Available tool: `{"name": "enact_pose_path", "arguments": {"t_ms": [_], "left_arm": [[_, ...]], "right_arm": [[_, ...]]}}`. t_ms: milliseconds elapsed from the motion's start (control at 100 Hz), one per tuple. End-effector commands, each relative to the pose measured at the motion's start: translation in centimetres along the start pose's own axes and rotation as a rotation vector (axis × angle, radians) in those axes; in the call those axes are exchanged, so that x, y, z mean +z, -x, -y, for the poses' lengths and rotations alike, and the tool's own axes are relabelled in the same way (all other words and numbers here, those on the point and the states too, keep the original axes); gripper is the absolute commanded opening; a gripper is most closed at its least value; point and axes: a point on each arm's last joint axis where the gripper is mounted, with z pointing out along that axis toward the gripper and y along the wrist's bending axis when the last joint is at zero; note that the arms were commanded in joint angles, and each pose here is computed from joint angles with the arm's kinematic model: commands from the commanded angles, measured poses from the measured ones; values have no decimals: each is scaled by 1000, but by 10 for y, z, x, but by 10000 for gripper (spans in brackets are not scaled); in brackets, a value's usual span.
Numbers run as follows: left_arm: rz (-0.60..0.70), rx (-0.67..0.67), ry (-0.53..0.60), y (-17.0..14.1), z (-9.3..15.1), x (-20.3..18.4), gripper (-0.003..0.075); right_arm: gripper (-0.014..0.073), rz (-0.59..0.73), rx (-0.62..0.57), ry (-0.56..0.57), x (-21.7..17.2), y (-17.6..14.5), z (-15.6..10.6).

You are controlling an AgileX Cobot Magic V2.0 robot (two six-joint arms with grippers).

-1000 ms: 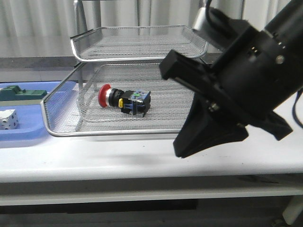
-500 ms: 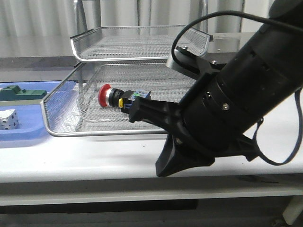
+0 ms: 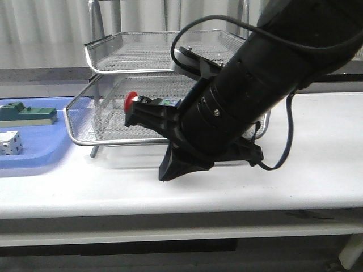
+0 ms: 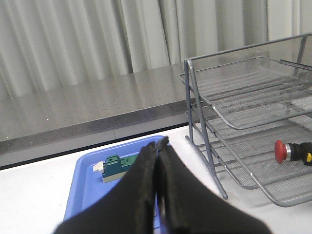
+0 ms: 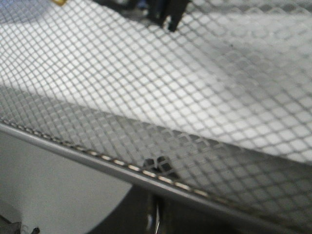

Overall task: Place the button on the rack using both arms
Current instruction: 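Push the middle tray back into the rack with the right gripper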

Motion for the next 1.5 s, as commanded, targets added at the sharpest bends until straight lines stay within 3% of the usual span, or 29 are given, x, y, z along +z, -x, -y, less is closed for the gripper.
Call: {"name": "enact_pose_path", "arguments": {"t_ms": [0, 410, 610, 1090, 1490], "left_arm": [[97, -24, 20, 16, -3, -1, -21], [97, -24, 20, 16, -3, -1, -21], [97, -24, 20, 16, -3, -1, -21], [97, -24, 20, 16, -3, -1, -21], [97, -24, 20, 16, -3, -1, -21]], "right_arm": [[-60, 121, -47, 25, -13, 25, -12], [-60, 223, -9, -16, -17, 79, 16], [-60, 248, -7, -12, -20, 92, 18], [-60, 85, -24, 43, -20, 76, 11], [-60, 136, -80, 3, -71, 41, 20]]}}
